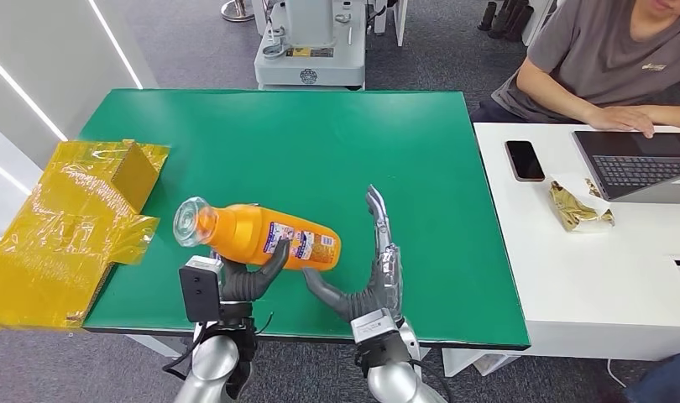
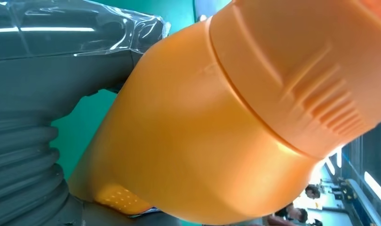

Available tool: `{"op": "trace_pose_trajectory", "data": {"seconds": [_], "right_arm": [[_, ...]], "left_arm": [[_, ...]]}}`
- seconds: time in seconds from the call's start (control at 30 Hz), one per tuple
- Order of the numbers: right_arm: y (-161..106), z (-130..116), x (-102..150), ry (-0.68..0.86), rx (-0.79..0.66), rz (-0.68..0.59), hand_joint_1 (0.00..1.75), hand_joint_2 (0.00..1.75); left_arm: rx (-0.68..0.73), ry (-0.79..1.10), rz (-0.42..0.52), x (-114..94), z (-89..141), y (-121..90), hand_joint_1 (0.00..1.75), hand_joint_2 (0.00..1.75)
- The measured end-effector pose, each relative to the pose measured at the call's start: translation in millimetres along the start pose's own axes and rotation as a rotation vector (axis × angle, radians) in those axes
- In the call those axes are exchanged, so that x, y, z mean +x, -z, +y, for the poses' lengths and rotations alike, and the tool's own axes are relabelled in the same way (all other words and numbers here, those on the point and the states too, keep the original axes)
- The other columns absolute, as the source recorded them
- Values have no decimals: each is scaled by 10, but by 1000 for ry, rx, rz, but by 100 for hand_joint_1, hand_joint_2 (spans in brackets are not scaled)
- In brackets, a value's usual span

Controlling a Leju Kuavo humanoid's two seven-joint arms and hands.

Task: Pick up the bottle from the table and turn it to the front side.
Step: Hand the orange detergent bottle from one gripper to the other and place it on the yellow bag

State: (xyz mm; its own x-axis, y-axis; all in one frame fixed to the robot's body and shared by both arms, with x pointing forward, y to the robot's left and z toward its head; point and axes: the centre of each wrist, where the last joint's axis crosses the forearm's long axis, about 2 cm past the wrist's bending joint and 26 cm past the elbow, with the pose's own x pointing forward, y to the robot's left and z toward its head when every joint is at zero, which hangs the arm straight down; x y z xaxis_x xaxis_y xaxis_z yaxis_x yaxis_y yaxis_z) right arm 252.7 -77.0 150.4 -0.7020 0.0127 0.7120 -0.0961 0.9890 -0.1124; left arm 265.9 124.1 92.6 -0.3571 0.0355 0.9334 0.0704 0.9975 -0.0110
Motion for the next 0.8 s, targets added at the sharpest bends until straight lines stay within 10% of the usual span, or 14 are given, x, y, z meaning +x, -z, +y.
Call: {"op": "trace_pose_trajectory", "data": {"seconds": [0.43,0.8], "right_arm": [[-22,-1,128,3,-55,-48,0,175],[-92,-56,129,38,-78,-14,0,175]], "left_arm": [[49,662,-163,66,559,506,175,175],[-1,1331,-170,-58,1686,785,175,175]]}}
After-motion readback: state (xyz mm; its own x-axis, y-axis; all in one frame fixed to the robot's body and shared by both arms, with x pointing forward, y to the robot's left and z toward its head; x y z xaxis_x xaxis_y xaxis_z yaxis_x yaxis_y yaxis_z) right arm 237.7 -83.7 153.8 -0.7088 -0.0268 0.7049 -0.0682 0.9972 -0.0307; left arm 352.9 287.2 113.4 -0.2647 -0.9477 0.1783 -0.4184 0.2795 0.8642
